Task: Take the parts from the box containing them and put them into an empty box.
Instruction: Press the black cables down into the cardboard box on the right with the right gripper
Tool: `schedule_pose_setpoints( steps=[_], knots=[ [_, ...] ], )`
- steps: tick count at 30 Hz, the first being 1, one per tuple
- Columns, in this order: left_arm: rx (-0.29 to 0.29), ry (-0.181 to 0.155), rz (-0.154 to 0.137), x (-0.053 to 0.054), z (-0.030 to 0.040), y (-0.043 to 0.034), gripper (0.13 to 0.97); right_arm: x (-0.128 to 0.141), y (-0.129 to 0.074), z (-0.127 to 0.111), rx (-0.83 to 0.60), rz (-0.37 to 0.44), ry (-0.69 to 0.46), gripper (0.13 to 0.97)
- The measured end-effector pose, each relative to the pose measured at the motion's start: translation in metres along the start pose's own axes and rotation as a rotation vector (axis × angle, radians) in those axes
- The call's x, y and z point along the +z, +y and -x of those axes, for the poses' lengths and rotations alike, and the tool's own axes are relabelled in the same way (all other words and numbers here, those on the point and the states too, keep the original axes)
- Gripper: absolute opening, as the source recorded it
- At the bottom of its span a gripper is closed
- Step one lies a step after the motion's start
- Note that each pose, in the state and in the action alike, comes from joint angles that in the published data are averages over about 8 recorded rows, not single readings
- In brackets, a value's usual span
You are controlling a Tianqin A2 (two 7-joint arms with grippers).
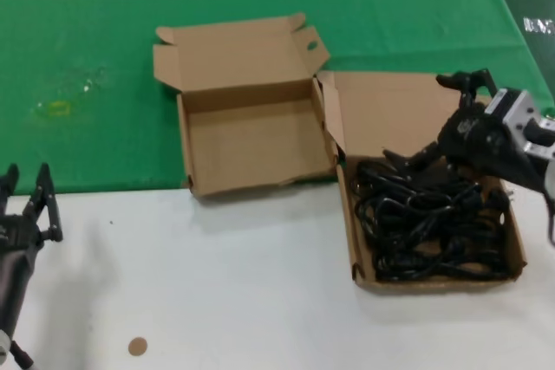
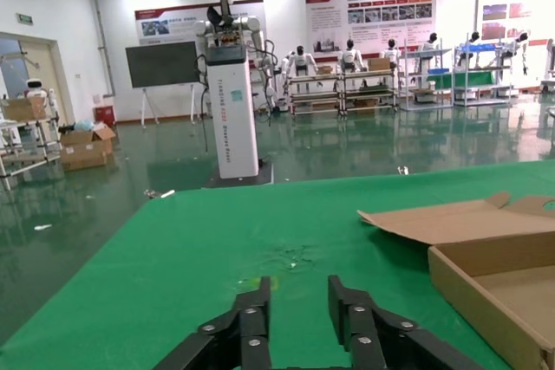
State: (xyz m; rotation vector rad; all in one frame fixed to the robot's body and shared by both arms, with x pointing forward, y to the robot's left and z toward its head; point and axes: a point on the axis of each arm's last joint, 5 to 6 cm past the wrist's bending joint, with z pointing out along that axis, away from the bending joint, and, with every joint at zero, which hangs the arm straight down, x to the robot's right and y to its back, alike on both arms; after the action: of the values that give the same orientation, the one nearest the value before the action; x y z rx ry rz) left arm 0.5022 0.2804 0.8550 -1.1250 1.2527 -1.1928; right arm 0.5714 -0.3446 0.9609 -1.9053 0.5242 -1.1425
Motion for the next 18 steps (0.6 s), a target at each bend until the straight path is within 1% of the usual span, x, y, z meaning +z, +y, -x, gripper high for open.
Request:
schedule_pose_setpoints(
  steps=[1,5,9,13,18],
  knots=[
    [0.0,0.0,0.0,0.0,0.0,0.0,0.333,-0.001,-0.002,-0.006,-0.033,0.009,-0.024,0.966],
    [0.0,0.0,0.0,0.0,0.0,0.0,0.333,-0.004,-0.012,-0.025,-0.172,0.053,-0.124,0.966],
    [0.0,0.0,0.0,0.0,0.0,0.0,0.27,-0.007,-0.022,-0.038,-0.315,0.1,-0.228,0.966],
    [0.0,0.0,0.0,0.0,0.0,0.0,0.208,-0.01,-0.028,-0.049,-0.449,0.148,-0.325,0.966],
    [0.0,0.0,0.0,0.0,0.0,0.0,0.181,-0.012,-0.031,-0.057,-0.583,0.204,-0.424,0.966]
  ],
)
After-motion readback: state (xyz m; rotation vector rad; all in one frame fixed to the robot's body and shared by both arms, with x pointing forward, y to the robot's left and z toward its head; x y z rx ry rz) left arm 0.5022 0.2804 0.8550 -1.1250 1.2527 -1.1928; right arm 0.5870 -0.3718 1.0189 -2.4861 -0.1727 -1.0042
